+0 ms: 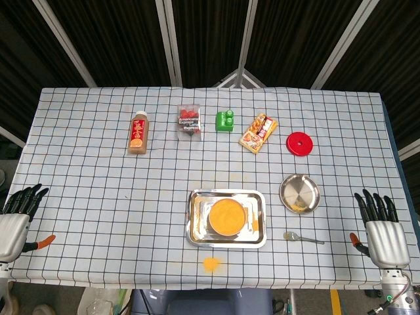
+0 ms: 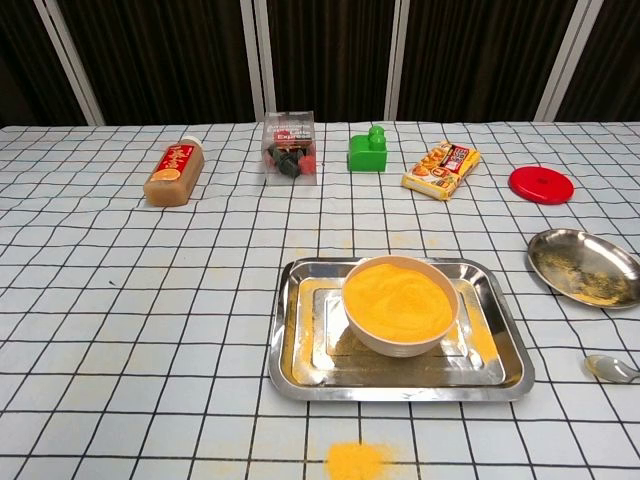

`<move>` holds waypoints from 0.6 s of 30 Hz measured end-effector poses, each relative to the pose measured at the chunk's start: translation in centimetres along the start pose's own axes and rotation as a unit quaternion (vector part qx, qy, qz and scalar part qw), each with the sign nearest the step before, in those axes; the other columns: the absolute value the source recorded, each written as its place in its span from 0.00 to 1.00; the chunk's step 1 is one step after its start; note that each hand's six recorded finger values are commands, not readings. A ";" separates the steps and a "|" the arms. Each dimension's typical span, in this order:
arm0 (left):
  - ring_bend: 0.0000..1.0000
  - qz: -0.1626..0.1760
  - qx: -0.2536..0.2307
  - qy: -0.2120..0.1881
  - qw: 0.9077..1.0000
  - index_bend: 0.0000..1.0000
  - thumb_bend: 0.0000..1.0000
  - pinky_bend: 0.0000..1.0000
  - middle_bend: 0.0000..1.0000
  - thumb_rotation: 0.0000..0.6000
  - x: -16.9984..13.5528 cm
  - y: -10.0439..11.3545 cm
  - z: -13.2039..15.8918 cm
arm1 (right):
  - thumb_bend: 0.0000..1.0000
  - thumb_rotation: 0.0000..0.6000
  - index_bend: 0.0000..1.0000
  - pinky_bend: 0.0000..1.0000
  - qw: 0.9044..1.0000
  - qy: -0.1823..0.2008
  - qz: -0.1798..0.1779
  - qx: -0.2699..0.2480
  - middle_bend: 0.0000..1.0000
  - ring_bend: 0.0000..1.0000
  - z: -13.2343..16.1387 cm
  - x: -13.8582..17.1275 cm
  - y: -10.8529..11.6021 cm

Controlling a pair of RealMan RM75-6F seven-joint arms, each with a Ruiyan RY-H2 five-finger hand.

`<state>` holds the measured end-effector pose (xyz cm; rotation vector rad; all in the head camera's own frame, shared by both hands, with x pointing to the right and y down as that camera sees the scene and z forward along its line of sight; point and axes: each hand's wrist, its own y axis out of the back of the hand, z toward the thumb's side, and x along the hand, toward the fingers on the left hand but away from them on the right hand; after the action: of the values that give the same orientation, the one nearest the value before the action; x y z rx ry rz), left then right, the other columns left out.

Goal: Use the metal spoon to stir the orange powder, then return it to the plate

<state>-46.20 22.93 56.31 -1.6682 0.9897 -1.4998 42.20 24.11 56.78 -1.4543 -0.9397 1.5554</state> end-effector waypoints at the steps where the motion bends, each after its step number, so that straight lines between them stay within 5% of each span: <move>1: 0.00 0.000 0.000 0.000 1.000 0.00 0.00 0.00 0.00 1.00 0.0 0.0 0.0 | 0.31 1.00 0.00 0.00 1.000 0.000 0.000 0.000 0.00 0.00 0.0 0.0 0.0; 13: 0.00 0.007 -0.002 -0.004 1.000 0.00 0.00 0.00 0.00 1.00 0.0 0.4 0.1 | 0.31 1.00 0.01 0.00 1.000 0.005 0.002 -0.005 0.00 0.00 0.5 0.3 -0.1; 18: 0.00 0.007 -0.003 -0.004 1.000 0.00 0.00 0.00 0.00 1.00 0.0 0.3 0.0 | 0.32 1.00 0.24 0.00 1.000 0.010 0.013 -0.026 0.03 0.00 1.4 0.4 -0.6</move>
<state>-46.18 22.73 56.04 -1.6672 1.0017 -1.4799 40.79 24.76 57.27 -1.5206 -0.9593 1.5432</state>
